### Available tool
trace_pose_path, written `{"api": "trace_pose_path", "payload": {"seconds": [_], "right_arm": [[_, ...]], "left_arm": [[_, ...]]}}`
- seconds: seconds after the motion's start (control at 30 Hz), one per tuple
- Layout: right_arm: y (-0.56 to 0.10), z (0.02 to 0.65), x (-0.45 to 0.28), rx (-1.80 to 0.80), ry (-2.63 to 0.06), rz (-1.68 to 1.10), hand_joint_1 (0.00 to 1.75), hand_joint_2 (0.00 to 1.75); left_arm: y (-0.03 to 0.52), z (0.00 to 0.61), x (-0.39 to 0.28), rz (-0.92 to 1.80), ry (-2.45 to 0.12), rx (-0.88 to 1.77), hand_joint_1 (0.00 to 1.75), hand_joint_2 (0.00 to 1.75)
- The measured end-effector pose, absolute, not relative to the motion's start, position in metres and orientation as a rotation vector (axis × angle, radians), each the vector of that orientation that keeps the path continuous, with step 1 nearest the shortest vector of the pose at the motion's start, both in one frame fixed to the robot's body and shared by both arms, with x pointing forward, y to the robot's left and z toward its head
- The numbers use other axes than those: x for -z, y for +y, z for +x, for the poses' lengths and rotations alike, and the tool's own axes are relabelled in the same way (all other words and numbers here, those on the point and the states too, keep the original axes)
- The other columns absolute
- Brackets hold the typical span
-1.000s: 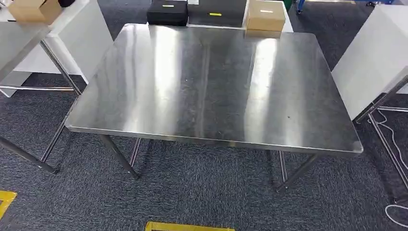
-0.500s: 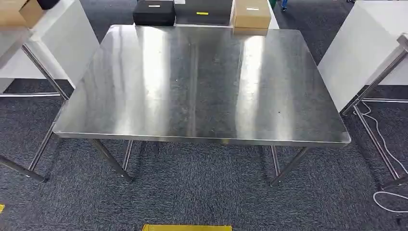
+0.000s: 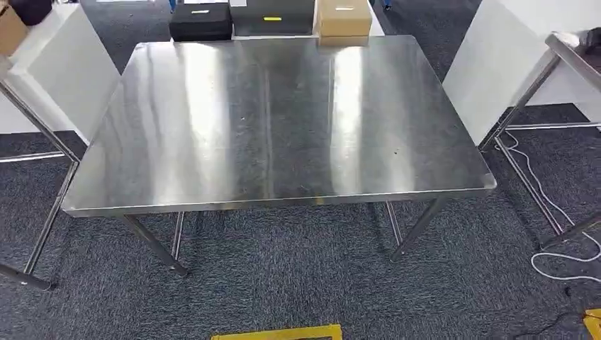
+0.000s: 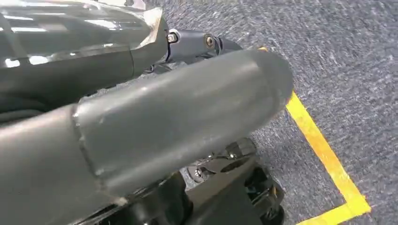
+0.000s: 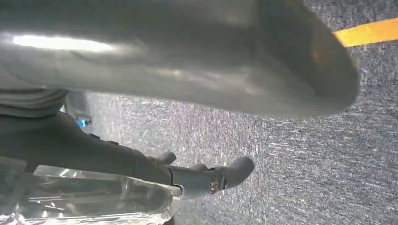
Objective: Take the parts from the cabinet and place them on the table.
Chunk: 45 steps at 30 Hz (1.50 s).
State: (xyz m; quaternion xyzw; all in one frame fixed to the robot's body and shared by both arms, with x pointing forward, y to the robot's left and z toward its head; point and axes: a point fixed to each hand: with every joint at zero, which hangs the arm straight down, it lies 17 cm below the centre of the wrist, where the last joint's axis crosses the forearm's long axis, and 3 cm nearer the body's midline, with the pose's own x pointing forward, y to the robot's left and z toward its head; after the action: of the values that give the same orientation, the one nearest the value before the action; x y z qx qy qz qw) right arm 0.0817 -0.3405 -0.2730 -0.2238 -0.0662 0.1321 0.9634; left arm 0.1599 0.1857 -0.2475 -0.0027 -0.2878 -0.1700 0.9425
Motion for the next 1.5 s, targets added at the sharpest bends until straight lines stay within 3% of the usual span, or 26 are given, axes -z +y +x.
{"api": "trace_pose_path", "payload": {"seconds": [1.5], "right_arm": [[-0.338, 0.079, 0.273, -0.271, -0.121, -0.454, 0.00, 0.00]], "left_arm": [[0.188, 0.150, 0.250, 0.004, -0.576, 0.355, 0.00, 0.00]]}}
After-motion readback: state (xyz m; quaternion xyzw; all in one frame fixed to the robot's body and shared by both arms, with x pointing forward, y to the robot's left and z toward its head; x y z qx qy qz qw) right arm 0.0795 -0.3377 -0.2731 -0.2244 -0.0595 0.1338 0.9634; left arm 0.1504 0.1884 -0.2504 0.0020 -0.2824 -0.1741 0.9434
